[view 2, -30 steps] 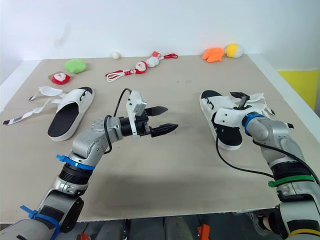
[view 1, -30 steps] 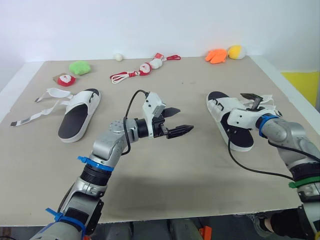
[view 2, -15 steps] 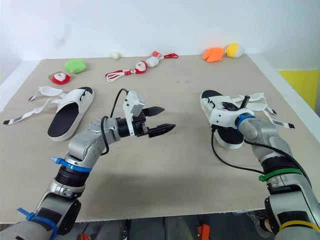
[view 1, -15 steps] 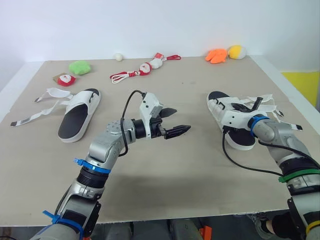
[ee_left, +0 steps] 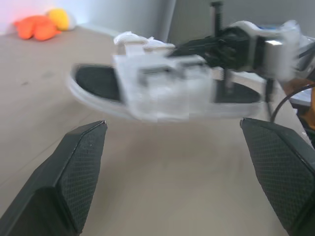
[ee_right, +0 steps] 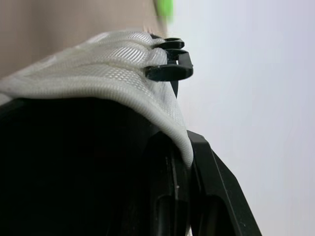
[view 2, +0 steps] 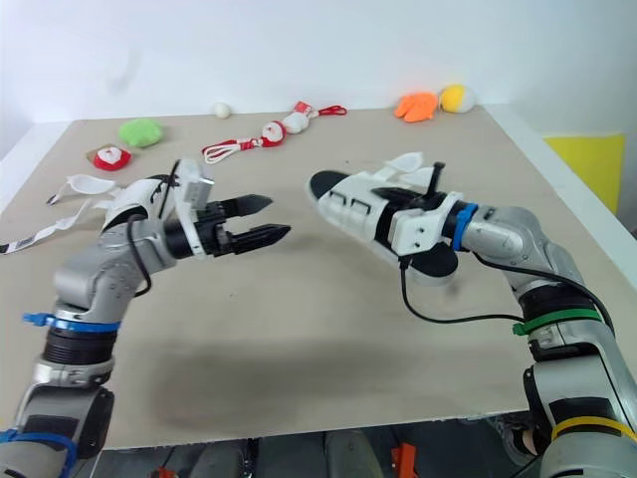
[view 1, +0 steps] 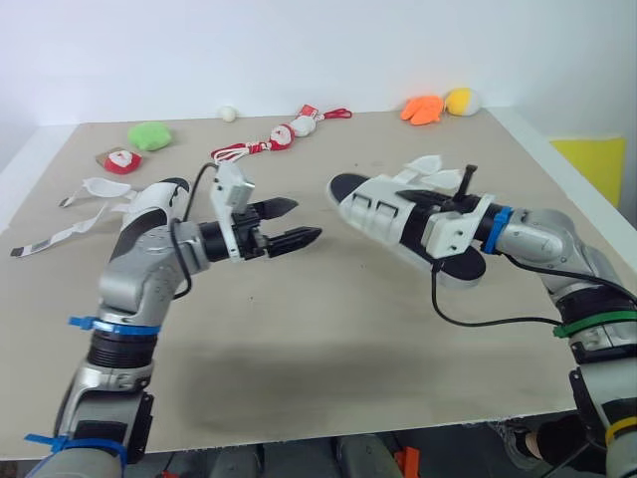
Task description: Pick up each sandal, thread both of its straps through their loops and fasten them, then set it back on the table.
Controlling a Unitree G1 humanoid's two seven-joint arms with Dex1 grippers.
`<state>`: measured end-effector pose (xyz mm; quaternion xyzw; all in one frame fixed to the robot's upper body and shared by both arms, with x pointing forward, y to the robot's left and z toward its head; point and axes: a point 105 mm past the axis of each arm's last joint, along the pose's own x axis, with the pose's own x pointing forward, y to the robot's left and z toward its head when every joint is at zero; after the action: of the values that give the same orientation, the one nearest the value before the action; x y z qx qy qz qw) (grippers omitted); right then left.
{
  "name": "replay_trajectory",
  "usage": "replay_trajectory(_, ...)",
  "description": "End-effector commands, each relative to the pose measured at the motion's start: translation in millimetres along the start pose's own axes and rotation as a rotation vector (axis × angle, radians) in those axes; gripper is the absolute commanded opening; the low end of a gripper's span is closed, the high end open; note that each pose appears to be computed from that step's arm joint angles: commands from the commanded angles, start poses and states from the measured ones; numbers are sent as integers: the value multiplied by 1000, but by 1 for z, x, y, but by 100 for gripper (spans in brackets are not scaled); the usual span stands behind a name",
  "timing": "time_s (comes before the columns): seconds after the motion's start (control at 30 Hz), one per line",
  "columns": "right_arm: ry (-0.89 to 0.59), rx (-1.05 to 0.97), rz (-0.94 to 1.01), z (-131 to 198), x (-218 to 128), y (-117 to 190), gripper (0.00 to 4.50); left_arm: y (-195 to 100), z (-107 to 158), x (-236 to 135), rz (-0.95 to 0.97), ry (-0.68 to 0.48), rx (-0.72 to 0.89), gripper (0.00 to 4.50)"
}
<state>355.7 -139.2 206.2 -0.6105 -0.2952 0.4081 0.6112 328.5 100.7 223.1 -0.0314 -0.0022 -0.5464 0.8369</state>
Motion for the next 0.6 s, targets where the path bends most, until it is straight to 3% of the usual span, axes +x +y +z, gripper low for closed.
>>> replay_trajectory(0.03, -194, -115, 17, 35, 10, -5, 5, -7, 21, -25, -17, -9, 58, 450)
replay_trajectory(0.2, -354, -183, 108, 59, 21, 17, 5, -10, 20, -60, 0, 94, 88, 450)
replay_trajectory(0.33, -476, -257, 107, 78, 30, 17, 5, -17, 11, -79, -2, 190, 81, 450)
replay_trajectory(0.6, -506, -223, 116, 83, 40, 29, 5, -30, -2, -78, -24, 212, 50, 450)
